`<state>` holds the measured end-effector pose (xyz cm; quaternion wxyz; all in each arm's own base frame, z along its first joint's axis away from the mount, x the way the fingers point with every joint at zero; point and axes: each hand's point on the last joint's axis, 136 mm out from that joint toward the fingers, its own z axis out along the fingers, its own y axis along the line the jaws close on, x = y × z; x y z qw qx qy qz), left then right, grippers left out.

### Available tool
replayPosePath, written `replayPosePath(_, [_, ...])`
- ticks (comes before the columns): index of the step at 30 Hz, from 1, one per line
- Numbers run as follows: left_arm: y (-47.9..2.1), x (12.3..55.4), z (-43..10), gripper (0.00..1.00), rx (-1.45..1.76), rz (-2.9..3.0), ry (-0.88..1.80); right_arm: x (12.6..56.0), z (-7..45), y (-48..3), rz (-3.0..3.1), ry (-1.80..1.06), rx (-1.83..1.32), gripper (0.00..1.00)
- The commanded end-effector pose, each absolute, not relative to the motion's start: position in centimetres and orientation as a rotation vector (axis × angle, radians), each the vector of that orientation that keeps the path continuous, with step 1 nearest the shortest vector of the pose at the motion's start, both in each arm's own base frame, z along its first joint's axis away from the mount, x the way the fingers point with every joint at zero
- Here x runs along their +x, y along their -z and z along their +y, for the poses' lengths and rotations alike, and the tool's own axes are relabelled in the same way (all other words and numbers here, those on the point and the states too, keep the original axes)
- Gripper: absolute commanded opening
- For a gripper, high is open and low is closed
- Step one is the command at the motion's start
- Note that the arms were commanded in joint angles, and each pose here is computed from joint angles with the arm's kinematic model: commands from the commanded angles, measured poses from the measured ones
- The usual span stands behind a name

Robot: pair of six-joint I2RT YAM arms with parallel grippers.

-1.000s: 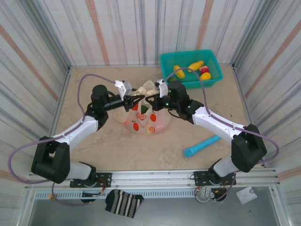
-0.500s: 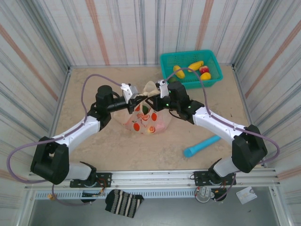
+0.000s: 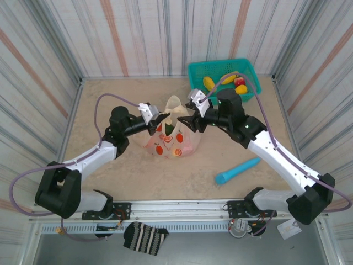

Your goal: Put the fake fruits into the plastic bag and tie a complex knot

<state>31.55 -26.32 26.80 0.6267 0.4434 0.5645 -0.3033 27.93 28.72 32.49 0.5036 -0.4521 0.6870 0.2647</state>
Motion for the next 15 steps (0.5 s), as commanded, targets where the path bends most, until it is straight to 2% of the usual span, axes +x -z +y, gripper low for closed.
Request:
replayPosePath(1, [-28.5,30.9,-26.1,0.00,1.025,1.205,0.675,27.3,29.6,-29.7,1.567,-0.538,-1.420,0.74])
replayPosePath(4, [-28.6,30.6,-26.0,0.00,1.031,1.197,0.673,28.7,30.6,-28.1,1.548,-0.508,-1.526,0.80])
replayPosePath(8, [-28.7,29.9,-26.0,0.00,1.056,1.184,0.679,30.1,32.2,-27.9,1.460,-0.493,-1.589,0.82])
replayPosePath(15, [-28.8,29.4,-26.1,0.00,1.083,1.173,0.684,31.8,33.5,-27.5,1.457,-0.526,-1.657,0.75])
